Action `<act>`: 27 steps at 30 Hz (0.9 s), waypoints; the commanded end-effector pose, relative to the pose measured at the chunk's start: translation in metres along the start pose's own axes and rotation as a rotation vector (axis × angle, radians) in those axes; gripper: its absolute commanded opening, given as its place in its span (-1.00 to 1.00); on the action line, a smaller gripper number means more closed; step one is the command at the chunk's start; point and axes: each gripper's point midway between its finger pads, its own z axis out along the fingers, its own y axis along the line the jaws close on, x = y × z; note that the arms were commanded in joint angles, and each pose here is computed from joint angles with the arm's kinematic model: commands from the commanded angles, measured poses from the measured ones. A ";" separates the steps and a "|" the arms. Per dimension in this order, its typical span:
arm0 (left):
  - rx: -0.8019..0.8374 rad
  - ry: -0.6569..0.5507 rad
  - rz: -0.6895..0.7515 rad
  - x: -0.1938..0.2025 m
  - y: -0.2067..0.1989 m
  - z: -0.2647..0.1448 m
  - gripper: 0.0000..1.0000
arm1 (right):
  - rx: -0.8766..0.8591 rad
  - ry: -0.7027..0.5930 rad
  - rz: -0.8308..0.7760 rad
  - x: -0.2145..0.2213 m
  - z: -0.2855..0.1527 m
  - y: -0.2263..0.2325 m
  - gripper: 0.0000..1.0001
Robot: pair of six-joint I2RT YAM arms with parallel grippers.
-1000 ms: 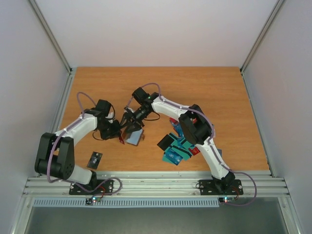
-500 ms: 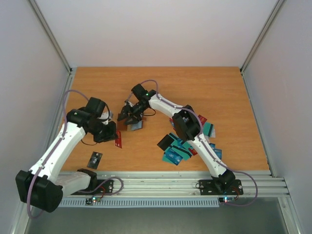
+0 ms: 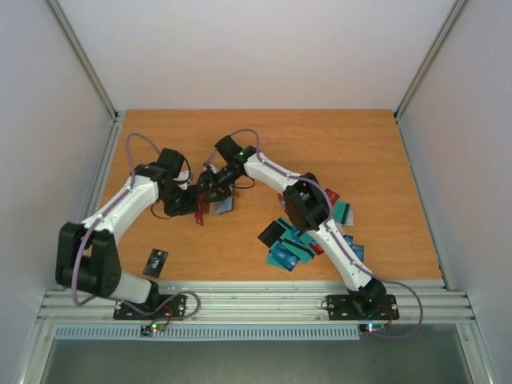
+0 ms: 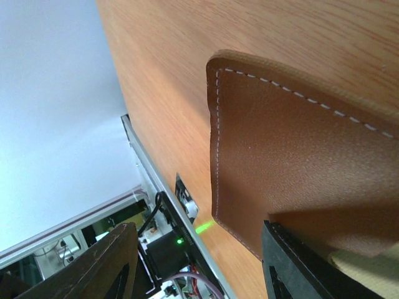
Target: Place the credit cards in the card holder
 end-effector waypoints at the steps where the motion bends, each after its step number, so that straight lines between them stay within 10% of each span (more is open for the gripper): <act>1: -0.018 -0.084 0.059 -0.045 0.000 0.012 -0.99 | -0.017 0.013 -0.004 0.002 0.001 0.012 0.11; 27: 0.005 -0.036 0.065 -0.066 0.017 0.040 -0.99 | -0.051 -0.105 -0.084 0.002 -0.089 0.065 0.16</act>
